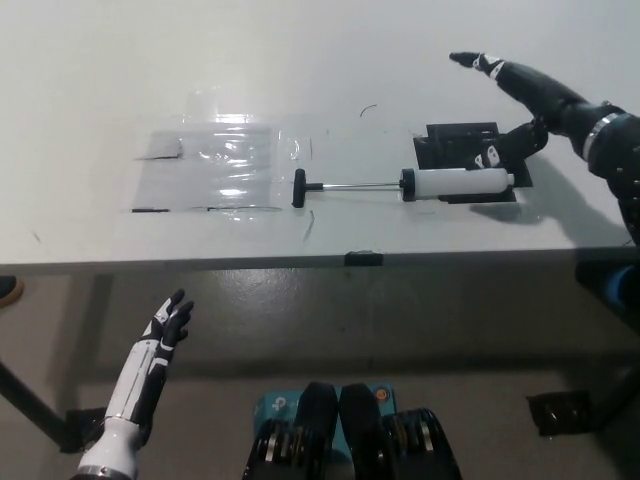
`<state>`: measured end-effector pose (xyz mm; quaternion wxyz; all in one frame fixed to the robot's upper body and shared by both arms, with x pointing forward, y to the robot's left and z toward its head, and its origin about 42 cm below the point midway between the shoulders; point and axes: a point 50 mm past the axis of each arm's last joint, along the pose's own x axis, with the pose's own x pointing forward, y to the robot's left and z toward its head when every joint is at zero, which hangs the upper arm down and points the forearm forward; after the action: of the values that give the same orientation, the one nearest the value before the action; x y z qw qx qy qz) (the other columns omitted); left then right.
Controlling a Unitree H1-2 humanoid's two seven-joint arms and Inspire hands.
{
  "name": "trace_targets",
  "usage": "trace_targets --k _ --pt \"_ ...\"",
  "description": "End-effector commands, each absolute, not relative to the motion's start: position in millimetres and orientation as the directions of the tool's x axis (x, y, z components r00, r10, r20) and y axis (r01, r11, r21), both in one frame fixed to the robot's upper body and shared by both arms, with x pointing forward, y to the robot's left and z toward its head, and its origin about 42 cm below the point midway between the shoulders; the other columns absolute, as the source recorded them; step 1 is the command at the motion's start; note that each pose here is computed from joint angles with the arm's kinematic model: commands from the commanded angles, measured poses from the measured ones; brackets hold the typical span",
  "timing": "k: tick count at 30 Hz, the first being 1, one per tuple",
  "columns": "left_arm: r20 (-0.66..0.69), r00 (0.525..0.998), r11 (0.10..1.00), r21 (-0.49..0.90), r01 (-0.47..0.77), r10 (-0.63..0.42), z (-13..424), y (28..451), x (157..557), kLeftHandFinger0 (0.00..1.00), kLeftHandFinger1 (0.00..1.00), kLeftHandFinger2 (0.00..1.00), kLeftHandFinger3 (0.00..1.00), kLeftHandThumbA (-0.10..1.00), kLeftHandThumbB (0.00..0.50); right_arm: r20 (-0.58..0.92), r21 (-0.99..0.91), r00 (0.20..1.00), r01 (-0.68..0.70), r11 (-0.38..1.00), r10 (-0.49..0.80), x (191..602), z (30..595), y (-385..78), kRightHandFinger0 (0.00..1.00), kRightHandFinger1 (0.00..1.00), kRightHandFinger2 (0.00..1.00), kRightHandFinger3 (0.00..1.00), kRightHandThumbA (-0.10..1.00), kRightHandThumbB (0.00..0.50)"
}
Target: The robot uses right hand to pick up a small white air pumper and uses its left hand to compress it, and then puts it on the desk
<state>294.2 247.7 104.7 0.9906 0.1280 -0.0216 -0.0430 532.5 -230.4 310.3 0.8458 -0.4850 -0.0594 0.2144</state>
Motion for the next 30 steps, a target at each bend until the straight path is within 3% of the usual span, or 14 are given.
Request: trace_targets --k 1,8,11,14,18,30 --pt "0.091 0.988 0.951 0.296 0.091 -0.123 115 250 299 1.00 1.00 1.00 1.00 1.00 0.098 -0.068 -0.885 0.905 -0.250 0.393 0.421 547 344 -216 1.00 1.00 1.00 1.00 1.00 0.359" --pt "0.104 0.986 0.949 0.300 0.094 -0.131 118 250 302 1.00 1.00 1.00 1.00 1.00 0.093 -0.121 -0.899 0.910 -0.269 0.345 0.396 563 335 -205 1.00 1.00 1.00 1.00 1.00 0.359" --pt "0.098 0.987 0.950 0.296 0.097 -0.131 117 251 301 1.00 1.00 1.00 1.00 1.00 0.106 -0.149 -0.901 0.914 -0.283 0.329 0.378 569 329 -199 1.00 1.00 1.00 1.00 1.00 0.387" --pt "0.102 0.985 0.945 0.313 0.098 -0.136 118 252 301 1.00 1.00 1.00 1.00 1.00 0.109 -0.162 -0.896 0.917 -0.291 0.334 0.364 571 327 -194 1.00 1.00 1.00 1.00 1.00 0.362" --pt "0.106 0.985 0.947 0.307 0.098 -0.137 119 252 302 1.00 1.00 1.00 1.00 1.00 0.123 -0.178 -0.889 0.922 -0.300 0.345 0.343 576 323 -191 1.00 1.00 1.00 1.00 1.00 0.365" --pt "0.117 0.982 0.943 0.316 0.107 -0.151 122 254 305 1.00 1.00 1.00 1.00 1.00 0.140 -0.255 -0.877 0.926 -0.343 0.337 0.280 588 313 -193 1.00 1.00 1.00 1.00 1.00 0.407"
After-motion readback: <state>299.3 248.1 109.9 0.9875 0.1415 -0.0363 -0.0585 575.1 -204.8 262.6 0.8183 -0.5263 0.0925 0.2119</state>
